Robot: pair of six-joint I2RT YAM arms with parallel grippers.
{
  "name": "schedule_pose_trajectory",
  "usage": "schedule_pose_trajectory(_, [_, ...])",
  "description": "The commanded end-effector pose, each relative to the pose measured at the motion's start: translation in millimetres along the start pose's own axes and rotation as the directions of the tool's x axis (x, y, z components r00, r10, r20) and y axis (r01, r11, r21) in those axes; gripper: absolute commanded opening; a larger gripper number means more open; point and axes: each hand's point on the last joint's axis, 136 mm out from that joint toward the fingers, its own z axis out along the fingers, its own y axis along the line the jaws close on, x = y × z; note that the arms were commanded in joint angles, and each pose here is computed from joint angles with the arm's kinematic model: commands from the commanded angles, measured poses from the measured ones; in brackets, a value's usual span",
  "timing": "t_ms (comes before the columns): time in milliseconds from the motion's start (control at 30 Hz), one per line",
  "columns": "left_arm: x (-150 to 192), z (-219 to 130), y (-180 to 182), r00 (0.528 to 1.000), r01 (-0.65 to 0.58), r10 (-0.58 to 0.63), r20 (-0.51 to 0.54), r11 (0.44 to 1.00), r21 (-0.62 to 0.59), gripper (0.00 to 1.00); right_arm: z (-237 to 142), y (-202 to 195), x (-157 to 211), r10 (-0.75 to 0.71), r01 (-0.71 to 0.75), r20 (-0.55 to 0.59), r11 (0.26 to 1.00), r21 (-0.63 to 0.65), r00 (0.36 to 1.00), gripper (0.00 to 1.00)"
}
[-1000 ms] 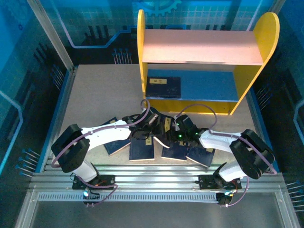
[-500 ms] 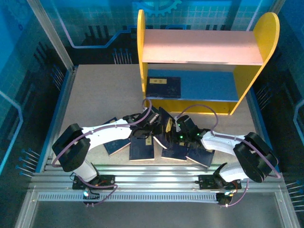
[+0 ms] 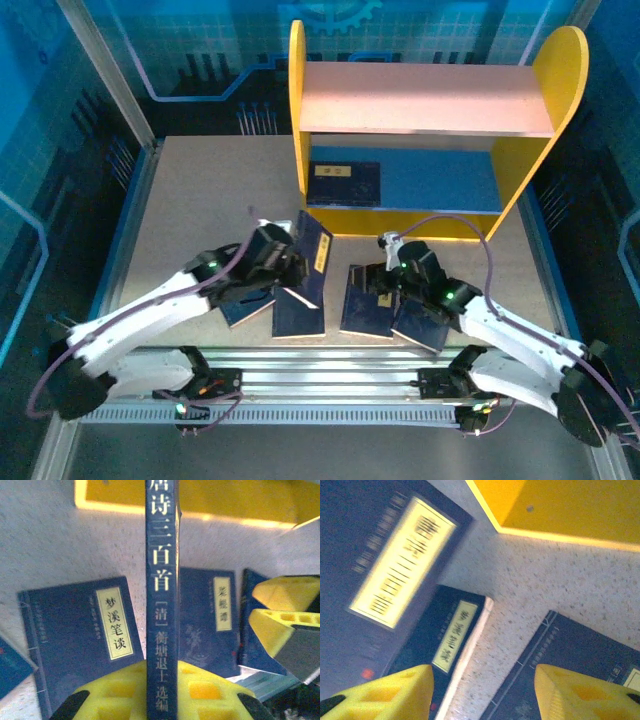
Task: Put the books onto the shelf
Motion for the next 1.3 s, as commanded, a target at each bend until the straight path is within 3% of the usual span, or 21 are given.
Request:
schedule_pose_trajectory(0, [-24,-58,17,0.986,-0.013,0.017,0.165,1.0,-0.028,0.0,-13,20,-5,0.025,-0.023,0.025,0.997,-0.074,0.999,0.58])
schedule_pose_trajectory(67, [-43,-90,35,0.944,0.086,-0.07,0.321,0.996,-0.036,0.0,-19,34,-14,0.043,-0.036,0.057,0.991,-0.13,0.997,0.59])
schedule_pose_trajectory(167, [-63,-126,61,0.798,0.25,-0.248,0.55,0.966,0.073,0.0,-22,61,-25,0.069,-0.048,0.091,0.974,-0.223,0.993,0.6])
schedule_pose_trajectory(233, [-74,-138,58,0.694,0.252,-0.335,0.637,0.942,0.22,0.0,-22,85,-32,0.074,-0.04,0.11,0.958,-0.284,0.991,0.62])
schedule_pose_trajectory(300, [-83,-144,53,0.639,0.235,-0.372,0.673,0.928,0.29,0.0,-21,107,-39,0.071,-0.028,0.12,0.944,-0.328,0.99,0.65])
schedule_pose_trajectory(367, [-90,-140,49,0.629,0.241,-0.369,0.684,0.929,0.28,0.0,-19,130,-44,0.075,-0.025,0.123,0.929,-0.37,0.99,0.68])
schedule_pose_trajectory(567, [-106,-124,24,0.661,0.213,-0.333,0.672,0.942,0.258,0.0,-14,189,-56,0.126,-0.042,0.13,0.857,-0.514,0.983,0.77])
schedule_pose_trajectory(700, [-111,-124,19,0.626,0.197,-0.359,0.692,0.932,0.305,0.0,-14,206,-63,0.185,-0.073,0.129,0.801,-0.595,0.974,0.8])
schedule_pose_trajectory(1100, [-123,-126,-8,0.578,0.089,-0.401,0.71,0.896,0.434,0.0,-16,215,-85,0.305,-0.135,0.145,0.735,-0.664,0.941,0.86])
schedule_pose_trajectory(1267, [-130,-135,-34,0.578,-0.03,-0.376,0.724,0.877,0.48,0.0,-13,205,-105,0.427,-0.21,0.134,0.664,-0.718,0.894,0.85])
